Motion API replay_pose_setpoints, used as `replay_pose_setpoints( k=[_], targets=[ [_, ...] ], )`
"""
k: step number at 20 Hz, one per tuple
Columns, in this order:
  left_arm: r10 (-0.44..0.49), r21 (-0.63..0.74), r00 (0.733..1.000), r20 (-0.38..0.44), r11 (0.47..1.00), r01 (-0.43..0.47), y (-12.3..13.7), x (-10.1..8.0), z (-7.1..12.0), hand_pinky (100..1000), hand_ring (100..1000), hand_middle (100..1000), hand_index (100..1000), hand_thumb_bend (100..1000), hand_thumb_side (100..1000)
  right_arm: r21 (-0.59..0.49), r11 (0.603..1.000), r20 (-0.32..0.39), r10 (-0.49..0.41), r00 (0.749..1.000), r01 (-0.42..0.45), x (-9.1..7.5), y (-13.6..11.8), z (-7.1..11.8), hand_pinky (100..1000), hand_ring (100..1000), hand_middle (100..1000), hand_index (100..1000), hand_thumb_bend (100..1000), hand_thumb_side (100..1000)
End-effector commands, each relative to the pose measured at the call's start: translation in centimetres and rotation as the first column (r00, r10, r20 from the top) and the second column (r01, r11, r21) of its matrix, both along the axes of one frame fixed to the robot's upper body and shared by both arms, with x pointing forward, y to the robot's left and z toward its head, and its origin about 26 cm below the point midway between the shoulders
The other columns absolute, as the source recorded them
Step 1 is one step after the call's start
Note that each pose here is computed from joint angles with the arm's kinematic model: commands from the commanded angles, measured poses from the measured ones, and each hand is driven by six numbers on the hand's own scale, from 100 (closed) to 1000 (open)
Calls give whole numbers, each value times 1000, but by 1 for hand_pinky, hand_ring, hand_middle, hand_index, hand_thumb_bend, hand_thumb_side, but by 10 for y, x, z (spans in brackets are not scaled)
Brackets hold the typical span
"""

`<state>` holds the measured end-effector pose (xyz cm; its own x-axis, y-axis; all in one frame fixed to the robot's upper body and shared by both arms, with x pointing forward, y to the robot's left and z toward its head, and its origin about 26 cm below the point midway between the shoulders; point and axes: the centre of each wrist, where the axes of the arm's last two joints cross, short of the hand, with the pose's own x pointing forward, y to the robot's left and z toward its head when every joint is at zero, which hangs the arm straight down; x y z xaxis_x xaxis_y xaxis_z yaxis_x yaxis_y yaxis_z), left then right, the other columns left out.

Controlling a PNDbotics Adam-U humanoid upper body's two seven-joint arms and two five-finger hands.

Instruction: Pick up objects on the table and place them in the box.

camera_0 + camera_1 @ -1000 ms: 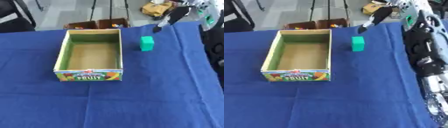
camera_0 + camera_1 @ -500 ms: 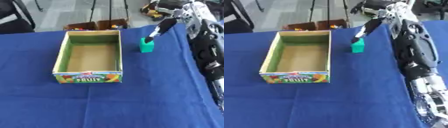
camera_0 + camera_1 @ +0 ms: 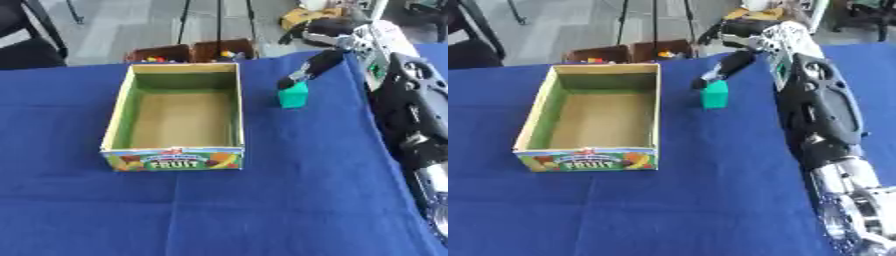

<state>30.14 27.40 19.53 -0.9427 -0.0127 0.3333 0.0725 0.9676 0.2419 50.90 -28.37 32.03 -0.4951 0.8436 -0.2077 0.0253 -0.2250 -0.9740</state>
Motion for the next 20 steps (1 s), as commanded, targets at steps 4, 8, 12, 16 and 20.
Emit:
replay_pose_setpoints(
  k=[4, 8, 12, 16, 20],
  targets=[
    [-4, 20, 1000, 31, 1000, 4, -2, -2, 7, 624, 716, 805, 991, 100, 1000, -33, 999, 13, -19, 1000, 19, -4, -11, 19, 841, 970, 851, 943, 722, 946],
    [-1, 25, 999, 32, 1000, 0, -2, -2, 7, 624, 715, 804, 989, 100, 1000, -35, 999, -12, -14, 1000, 14, -5, -16, 22, 859, 984, 866, 952, 654, 941],
    [1, 30, 1000, 31, 1000, -2, -3, -2, 7, 623, 714, 804, 988, 100, 1000, -46, 999, -18, -16, 1000, 15, -7, -19, 29, 860, 986, 877, 969, 588, 926],
    [1, 32, 1000, 31, 999, -2, -3, -2, 7, 623, 714, 804, 986, 100, 1000, -45, 999, -19, -22, 1000, 21, -9, -20, 33, 859, 985, 873, 967, 579, 927],
    [1, 31, 999, 32, 1000, -2, -3, -2, 7, 623, 714, 804, 986, 100, 999, -36, 999, -14, -18, 1000, 18, -10, -20, 35, 858, 985, 868, 965, 566, 921]
  ],
)
